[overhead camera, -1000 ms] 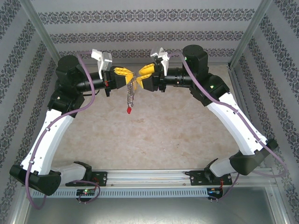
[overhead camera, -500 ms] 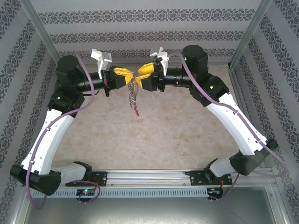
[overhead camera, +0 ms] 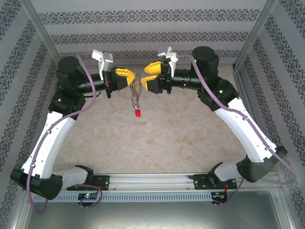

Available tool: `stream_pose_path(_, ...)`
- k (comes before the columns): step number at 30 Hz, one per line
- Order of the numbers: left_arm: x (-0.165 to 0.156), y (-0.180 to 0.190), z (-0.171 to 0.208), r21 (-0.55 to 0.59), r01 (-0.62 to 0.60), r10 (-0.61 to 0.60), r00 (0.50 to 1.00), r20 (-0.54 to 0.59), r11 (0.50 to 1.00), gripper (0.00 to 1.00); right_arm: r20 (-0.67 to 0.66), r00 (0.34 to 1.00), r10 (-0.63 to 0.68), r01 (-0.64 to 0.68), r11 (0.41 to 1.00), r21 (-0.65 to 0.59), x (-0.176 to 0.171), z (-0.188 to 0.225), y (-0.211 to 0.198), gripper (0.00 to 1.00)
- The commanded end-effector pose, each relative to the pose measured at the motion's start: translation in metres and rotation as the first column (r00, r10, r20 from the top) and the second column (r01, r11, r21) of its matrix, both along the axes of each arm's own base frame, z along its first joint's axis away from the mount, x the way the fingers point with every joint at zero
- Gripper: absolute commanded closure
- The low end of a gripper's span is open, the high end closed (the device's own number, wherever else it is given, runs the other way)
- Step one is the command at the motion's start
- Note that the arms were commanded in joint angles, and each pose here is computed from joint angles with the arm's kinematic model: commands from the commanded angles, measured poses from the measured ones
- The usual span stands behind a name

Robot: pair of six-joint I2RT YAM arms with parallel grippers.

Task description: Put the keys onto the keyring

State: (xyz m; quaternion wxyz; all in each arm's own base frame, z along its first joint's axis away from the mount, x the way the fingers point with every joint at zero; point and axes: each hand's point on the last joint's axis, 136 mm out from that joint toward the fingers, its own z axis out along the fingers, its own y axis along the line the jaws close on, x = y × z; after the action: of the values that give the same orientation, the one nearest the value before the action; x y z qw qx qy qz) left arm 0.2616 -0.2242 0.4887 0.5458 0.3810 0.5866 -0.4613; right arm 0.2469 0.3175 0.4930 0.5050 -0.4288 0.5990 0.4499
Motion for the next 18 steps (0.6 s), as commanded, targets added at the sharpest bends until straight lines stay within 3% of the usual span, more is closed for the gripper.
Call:
stream_pose_path(1,-0.008,0.003,0.016,-0.024,0.018,-0.016,0.997,0.075,1.0,1.0,0.019,1.0,0.021,-0.021,0.999,0.038,-0.001,0.013,0.001,0.45)
stream_pose_path(18,-0.01,0.002,0.018,-0.029,0.029,-0.026,0.997,0.074,0.999,1.0,-0.017,0.994,0.108,-0.108,0.994,0.026,0.001,0.001,0.027,0.68)
